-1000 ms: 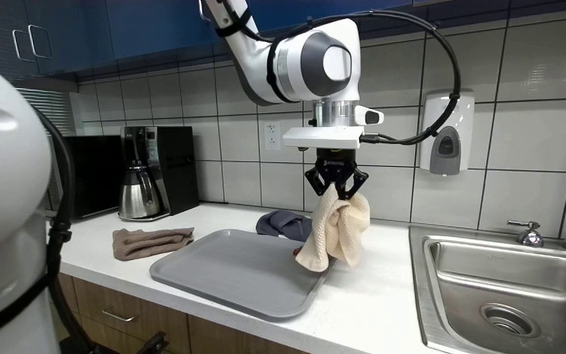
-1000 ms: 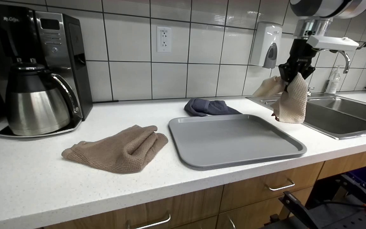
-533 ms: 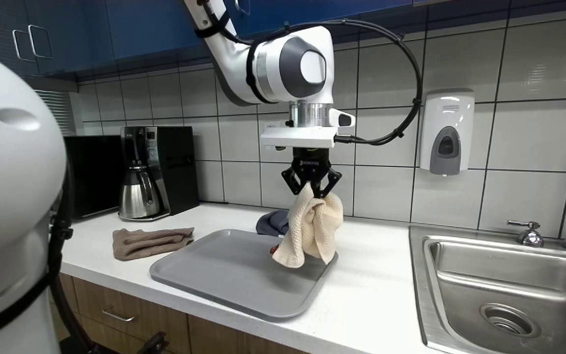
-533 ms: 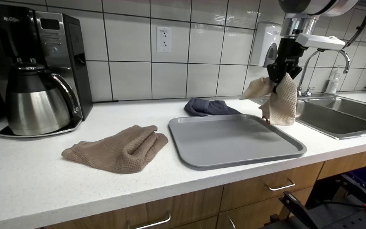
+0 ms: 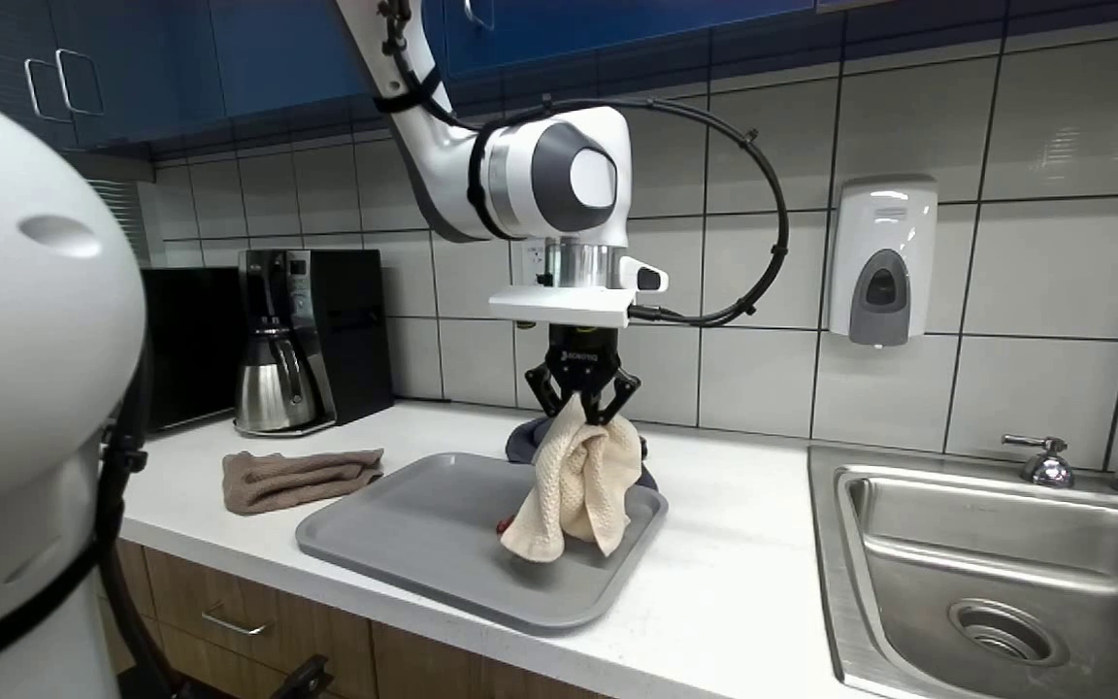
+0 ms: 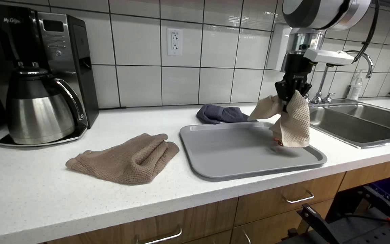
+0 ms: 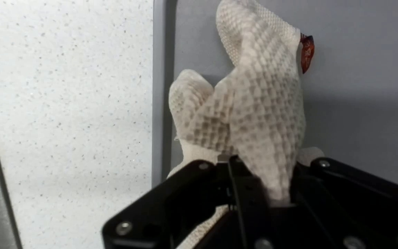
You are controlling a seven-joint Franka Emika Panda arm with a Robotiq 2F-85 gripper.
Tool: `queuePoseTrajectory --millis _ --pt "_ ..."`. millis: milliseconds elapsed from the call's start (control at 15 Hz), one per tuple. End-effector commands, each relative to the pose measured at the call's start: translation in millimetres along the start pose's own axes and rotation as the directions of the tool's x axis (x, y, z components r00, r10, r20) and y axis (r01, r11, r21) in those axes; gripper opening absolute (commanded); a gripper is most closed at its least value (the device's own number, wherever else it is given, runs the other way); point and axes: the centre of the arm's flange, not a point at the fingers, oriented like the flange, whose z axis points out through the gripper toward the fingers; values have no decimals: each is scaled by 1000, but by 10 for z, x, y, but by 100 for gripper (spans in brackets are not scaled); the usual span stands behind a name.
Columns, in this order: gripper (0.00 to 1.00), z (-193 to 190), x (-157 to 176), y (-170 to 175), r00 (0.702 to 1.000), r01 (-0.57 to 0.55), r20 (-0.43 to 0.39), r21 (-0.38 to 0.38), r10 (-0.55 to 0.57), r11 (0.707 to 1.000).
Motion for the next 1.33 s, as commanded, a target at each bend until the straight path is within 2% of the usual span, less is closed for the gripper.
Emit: queuePoseTrajectory --millis 0,533,1200,1267 --pt "2 183 58 -56 999 -7 35 28 6 1000" --pt "2 469 32 -94 995 -1 95 29 -2 1000" --pt "2 769 -5 37 989 -33 148 27 29 999" --pt "32 781 -11 38 988 -33 154 28 28 999"
